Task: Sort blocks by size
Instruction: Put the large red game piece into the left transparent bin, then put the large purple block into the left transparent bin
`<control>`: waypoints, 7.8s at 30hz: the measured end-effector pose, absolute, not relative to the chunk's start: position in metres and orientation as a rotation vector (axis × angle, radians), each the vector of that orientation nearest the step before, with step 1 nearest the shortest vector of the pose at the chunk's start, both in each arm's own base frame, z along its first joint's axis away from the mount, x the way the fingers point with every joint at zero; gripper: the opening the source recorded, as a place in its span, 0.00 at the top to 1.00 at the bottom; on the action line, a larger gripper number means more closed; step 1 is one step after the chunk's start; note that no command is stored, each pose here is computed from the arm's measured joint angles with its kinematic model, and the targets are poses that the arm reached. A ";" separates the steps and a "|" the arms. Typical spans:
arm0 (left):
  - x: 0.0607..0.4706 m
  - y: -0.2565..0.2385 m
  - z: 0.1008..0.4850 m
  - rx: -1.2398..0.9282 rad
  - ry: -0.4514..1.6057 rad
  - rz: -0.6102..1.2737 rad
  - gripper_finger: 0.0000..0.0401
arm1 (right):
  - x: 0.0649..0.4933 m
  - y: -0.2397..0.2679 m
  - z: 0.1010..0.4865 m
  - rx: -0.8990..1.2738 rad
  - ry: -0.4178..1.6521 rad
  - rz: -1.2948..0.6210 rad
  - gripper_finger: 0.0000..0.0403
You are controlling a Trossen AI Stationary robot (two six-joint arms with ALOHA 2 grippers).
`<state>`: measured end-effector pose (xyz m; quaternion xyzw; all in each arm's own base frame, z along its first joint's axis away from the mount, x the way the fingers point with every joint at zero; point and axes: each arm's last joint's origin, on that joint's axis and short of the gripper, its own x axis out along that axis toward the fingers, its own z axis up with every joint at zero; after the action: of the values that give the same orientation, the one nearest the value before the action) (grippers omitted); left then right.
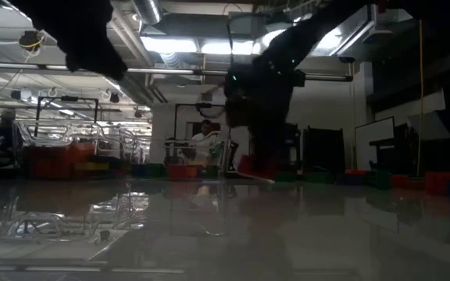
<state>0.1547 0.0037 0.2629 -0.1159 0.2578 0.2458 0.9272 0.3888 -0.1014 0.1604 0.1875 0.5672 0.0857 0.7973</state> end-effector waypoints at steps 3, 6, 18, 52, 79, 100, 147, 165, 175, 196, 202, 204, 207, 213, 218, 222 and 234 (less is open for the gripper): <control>0.159 -0.006 0.263 -0.259 0.549 0.324 0.61 | 0.405 -0.073 0.163 0.317 1.134 0.254 0.77; 0.163 -0.016 0.260 -0.253 0.593 0.209 0.61 | 0.418 -0.045 0.168 0.244 1.043 0.320 0.77; 0.210 -0.044 0.228 -0.033 0.694 0.066 0.61 | 0.448 0.019 0.188 0.082 0.712 0.391 0.77; 0.239 -0.050 0.206 0.035 0.672 0.101 0.62 | 0.455 0.028 0.194 0.081 0.630 0.269 0.77; 0.224 -0.030 0.223 -0.057 0.643 0.221 0.81 | 0.444 0.012 0.221 -0.010 0.988 -0.014 0.38; 0.127 0.038 0.266 -0.159 0.526 0.887 0.79 | 0.370 -0.122 0.244 0.043 1.625 -0.144 0.41; 0.126 0.065 0.228 -0.211 0.689 1.126 0.55 | 0.304 -0.155 0.136 0.209 1.865 -0.257 0.87; 0.142 0.062 0.238 -0.235 0.603 0.848 0.55 | 0.399 -0.061 0.199 -0.040 1.425 0.002 0.88; 0.159 0.035 0.244 -0.219 0.569 0.350 0.55 | 0.453 -0.025 0.265 -0.249 0.904 0.075 0.86; 0.164 0.016 0.248 -0.107 0.538 0.222 0.55 | 0.478 -0.022 0.309 -0.278 0.467 0.108 0.86; 0.169 0.017 0.257 -0.038 0.447 0.201 0.55 | 0.481 -0.021 0.315 -0.257 0.397 0.117 0.86; 0.170 0.017 0.259 -0.030 0.420 0.200 0.55 | 0.482 -0.021 0.318 -0.260 0.366 0.112 0.86; 0.171 0.017 0.262 -0.011 0.390 0.196 0.55 | 0.483 -0.021 0.320 -0.262 0.341 0.109 0.86; 0.171 0.017 0.262 0.024 0.390 0.189 0.62 | 0.483 -0.021 0.320 -0.262 0.337 0.109 0.86; 0.171 0.017 0.262 0.034 0.394 0.187 0.85 | 0.483 -0.021 0.320 -0.256 0.340 0.107 0.86; 0.171 0.017 0.262 0.033 0.397 0.189 0.91 | 0.483 -0.022 0.320 -0.243 0.342 0.100 0.86; 0.171 0.019 0.261 -0.035 0.396 0.214 0.91 | 0.483 -0.022 0.319 -0.194 0.355 0.055 0.68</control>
<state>0.1708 0.0193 0.2611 -0.0173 0.1963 0.1061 0.9746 0.4828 -0.0223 0.3193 -0.0962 0.1761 0.0275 0.9793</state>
